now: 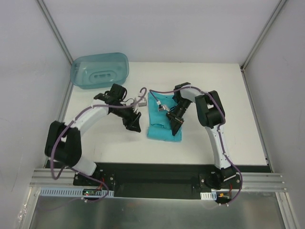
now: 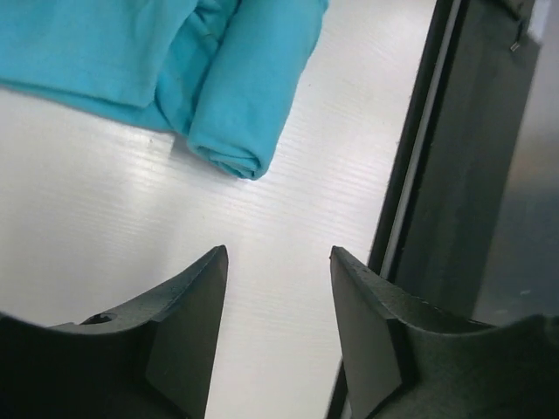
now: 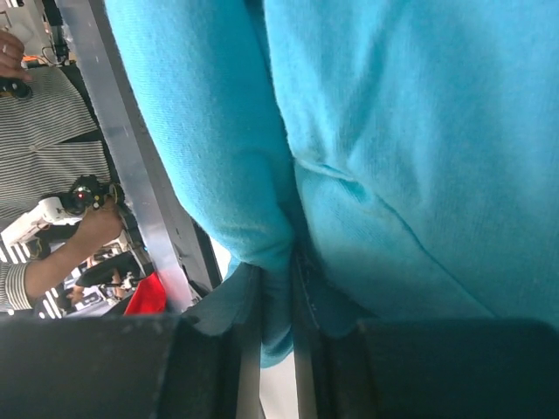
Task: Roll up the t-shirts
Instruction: Roll the T-shirt to the center of the board.
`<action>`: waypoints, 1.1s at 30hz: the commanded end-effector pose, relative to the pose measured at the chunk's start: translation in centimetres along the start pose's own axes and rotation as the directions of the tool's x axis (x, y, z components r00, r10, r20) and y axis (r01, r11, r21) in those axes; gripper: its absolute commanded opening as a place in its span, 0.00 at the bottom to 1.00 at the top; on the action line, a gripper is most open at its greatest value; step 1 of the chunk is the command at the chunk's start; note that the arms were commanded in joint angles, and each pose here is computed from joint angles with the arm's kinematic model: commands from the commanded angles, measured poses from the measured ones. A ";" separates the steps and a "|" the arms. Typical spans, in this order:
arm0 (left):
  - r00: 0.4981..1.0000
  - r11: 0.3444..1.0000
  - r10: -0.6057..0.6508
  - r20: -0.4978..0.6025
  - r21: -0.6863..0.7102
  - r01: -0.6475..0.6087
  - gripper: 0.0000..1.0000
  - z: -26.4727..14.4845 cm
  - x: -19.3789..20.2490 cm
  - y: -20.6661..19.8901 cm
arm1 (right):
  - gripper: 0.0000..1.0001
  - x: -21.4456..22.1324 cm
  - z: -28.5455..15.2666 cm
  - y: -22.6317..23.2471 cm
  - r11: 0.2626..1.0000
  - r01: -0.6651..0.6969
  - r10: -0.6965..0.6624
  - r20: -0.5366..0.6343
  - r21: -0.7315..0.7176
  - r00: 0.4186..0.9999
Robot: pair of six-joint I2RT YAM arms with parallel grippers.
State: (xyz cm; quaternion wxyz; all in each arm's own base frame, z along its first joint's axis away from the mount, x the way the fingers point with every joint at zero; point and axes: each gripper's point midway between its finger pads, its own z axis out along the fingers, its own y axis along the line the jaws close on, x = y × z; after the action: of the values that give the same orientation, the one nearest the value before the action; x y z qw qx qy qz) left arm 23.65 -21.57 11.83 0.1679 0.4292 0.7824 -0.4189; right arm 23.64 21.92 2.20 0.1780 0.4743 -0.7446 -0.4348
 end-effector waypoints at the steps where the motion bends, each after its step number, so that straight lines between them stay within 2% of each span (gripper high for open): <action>1: 0.914 0.903 0.397 -0.076 -0.144 -0.404 0.54 1.3 0.6 -1.2 | 0.15 2.6 -0.2 2.2 0.986 -0.145 0.132 -0.153 -0.076 0.979; 2: 0.870 0.859 0.483 -0.096 -0.138 -0.492 0.55 2.4 1.9 -1.6 | 0.15 2.5 -0.2 2.2 0.987 -0.146 0.134 -0.151 -0.074 0.979; 3: 0.780 0.763 0.623 -0.054 -0.175 -0.622 0.56 3.1 -0.2 -2.9 | 0.15 2.5 -0.2 2.2 0.986 -0.151 0.139 -0.154 -0.073 0.978; 4: 0.746 0.722 0.662 -0.080 -0.199 -0.662 0.56 3.9 0.5 -2.6 | 0.15 2.6 -0.2 2.2 0.986 -0.151 0.139 -0.155 -0.073 0.978; 6: 0.631 0.600 0.774 -0.061 -0.247 -0.761 0.56 4.8 -1.5 -2.9 | 0.15 2.6 -0.2 2.2 0.985 -0.155 0.143 -0.156 -0.073 0.977; 8: 0.563 0.535 0.823 -0.072 -0.234 -0.812 0.57 6.2 -1.4 -3.5 | 0.15 2.6 -0.2 2.1 0.985 -0.156 0.143 -0.158 -0.070 0.977; 11: 0.492 0.468 0.869 -0.058 -0.232 -0.853 0.57 7.6 -2.0 -3.7 | 0.15 2.6 -0.2 2.1 0.985 -0.160 0.147 -0.159 -0.070 0.976; 16: 0.468 0.445 0.880 -0.088 -0.194 -0.874 0.57 9.2 -1.8 -2.4 | 0.15 2.5 -0.2 1.9 0.983 -0.168 0.156 -0.157 -0.068 0.975; 21: 0.475 0.463 0.873 -0.108 -0.119 -0.878 0.56 11.0 0.1 -1.4 | 0.16 2.5 -0.2 1.9 0.983 -0.174 0.162 -0.156 -0.066 0.974; 22: 0.464 0.453 0.878 -0.118 -0.109 -0.885 0.55 11.1 0.4 -1.1 | 0.16 2.4 -0.2 1.9 0.982 -0.174 0.162 -0.155 -0.067 0.975; 26: 0.464 0.458 0.860 -0.214 -0.080 -0.885 0.54 12.3 2.2 1.3 | 0.17 2.4 -0.2 1.9 0.982 -0.174 0.162 -0.150 -0.070 0.975; 29: 0.455 0.453 0.849 -0.270 -0.071 -0.888 0.51 12.7 2.7 2.8 | 0.23 2.3 -0.3 2.0 0.983 -0.169 0.157 -0.141 -0.074 0.977; 31: 0.436 0.450 0.850 -0.295 -0.023 -0.893 0.46 12.9 3.5 3.0 | 0.37 2.2 -0.6 2.1 0.983 -0.165 0.155 -0.124 -0.076 0.980; 32: 0.429 0.452 0.854 -0.296 0.012 -0.892 0.37 13.2 4.2 2.9 | 0.44 2.0 -1.1 2.2 0.984 -0.163 0.155 -0.100 -0.069 0.983; 33: 0.429 0.455 0.855 -0.292 0.024 -0.890 0.32 13.3 4.3 2.8 | 0.66 1.0 -1.9 2.9 0.980 -0.184 0.182 -0.036 -0.080 0.983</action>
State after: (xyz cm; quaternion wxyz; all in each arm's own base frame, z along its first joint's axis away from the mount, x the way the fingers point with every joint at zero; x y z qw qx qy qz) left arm 23.51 -30.33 2.54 0.3442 0.7772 0.5013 -0.1619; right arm 23.66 22.12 2.56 0.2035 0.4342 -0.7625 -0.4344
